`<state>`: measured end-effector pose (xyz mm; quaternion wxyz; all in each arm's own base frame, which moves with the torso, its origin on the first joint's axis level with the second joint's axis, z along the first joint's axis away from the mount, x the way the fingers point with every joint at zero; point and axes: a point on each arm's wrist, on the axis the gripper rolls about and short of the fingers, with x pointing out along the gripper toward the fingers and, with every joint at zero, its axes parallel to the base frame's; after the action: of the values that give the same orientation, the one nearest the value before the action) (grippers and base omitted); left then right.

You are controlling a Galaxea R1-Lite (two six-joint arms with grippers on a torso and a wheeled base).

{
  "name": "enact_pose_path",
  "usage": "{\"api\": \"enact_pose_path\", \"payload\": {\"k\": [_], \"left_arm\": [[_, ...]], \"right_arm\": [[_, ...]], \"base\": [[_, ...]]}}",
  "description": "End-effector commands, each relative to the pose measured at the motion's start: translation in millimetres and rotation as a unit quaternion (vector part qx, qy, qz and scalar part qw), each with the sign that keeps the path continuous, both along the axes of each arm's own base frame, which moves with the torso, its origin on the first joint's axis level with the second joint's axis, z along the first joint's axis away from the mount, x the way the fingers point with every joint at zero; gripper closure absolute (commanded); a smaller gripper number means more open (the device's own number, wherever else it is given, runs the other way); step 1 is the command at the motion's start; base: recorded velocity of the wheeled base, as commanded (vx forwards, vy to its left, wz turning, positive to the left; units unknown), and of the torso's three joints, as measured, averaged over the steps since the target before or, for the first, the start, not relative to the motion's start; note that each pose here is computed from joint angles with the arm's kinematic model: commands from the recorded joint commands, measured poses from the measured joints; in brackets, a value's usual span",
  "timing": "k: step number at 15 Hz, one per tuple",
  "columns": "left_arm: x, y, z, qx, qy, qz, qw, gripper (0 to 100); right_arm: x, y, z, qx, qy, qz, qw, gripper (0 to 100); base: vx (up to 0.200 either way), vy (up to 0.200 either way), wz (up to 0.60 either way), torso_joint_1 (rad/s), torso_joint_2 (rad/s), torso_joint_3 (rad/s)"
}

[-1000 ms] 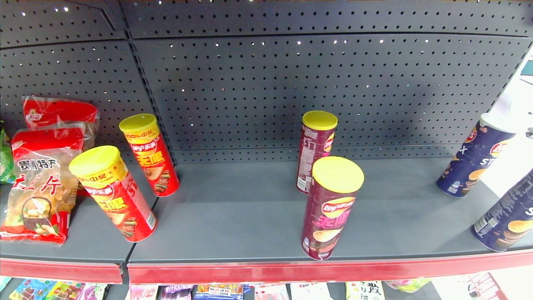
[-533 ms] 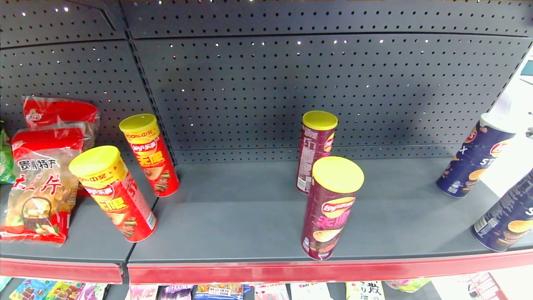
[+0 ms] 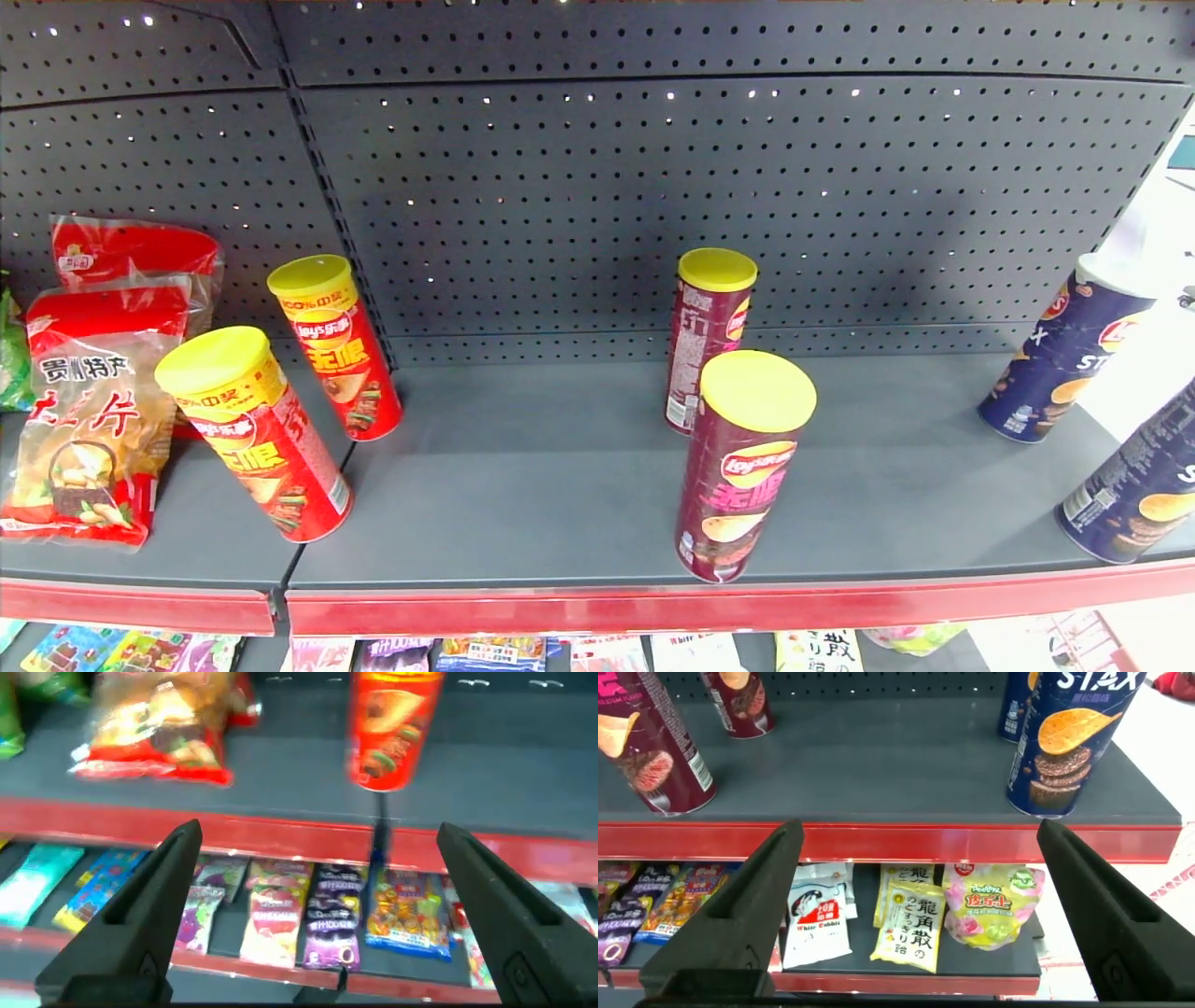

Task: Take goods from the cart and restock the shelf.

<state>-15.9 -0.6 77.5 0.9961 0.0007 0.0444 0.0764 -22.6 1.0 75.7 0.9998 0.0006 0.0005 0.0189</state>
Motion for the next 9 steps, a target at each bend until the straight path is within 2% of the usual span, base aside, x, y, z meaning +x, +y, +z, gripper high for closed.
{"api": "enact_pose_path", "payload": {"k": [1, 9], "left_arm": [[0.2, 0.1, -0.1, -0.001, 0.002, 0.003, 1.0, 0], [0.2, 0.0, -0.1, -0.001, 0.002, 0.002, 1.0, 0]], "right_arm": [[-0.2, 0.0, 0.0, 0.0, -0.001, 0.0, 1.0, 0], [-0.2, 0.0, 0.0, 0.0, -0.001, 0.0, 1.0, 0]], "base": [[0.0, 0.0, 0.0, 0.0, 0.0, 0.0], [0.0, 0.0, 0.0, 0.0, 0.0, 0.0]]}}
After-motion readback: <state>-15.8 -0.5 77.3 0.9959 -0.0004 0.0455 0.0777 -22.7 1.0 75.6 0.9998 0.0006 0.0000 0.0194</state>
